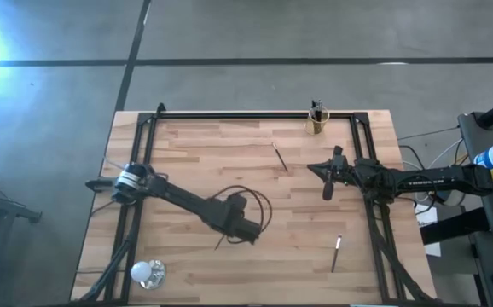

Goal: Put items in baskets/containers
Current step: Put the black eyeshadow brush into the gold pen holder

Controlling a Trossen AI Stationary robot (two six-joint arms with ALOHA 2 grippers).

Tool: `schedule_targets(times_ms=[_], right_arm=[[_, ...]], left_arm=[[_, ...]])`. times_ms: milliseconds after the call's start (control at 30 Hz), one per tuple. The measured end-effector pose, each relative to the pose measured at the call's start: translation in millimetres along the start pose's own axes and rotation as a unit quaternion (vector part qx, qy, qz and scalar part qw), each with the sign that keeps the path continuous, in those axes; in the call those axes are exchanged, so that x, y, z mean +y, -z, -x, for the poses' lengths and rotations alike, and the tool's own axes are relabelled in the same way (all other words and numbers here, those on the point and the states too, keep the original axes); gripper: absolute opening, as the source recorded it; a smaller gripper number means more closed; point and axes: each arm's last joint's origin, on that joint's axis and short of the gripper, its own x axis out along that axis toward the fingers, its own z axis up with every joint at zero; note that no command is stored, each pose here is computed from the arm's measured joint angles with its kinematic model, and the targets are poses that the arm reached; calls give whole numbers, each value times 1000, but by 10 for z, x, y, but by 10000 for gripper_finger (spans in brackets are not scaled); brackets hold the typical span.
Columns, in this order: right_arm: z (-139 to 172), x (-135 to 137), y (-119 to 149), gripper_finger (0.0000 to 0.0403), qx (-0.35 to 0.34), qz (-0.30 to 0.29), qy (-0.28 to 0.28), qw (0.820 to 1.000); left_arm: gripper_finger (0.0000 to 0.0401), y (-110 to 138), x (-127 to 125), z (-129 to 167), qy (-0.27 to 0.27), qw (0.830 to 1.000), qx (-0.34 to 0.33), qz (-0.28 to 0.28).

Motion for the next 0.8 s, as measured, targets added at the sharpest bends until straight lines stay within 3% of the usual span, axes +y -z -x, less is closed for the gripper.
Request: schedule_targets(times_ms=[133, 267, 533, 800], right_arm=[[0, -2, 17, 8, 4, 0, 0, 1000], [1, 4, 21, 8, 5, -8, -2, 1000], [-2, 9, 29, 8, 9, -32, -6, 999], [-10, 33, -47, 8, -25, -64, -30, 997]], left_arm=[[1, -120, 79, 68, 64, 994, -77, -36], [1, -322, 167, 113, 191, 968, -155, -45], [0, -584, 544, -17, 377, 870, -310, -60], [0, -857, 941, -292, 451, 786, -409, -109]])
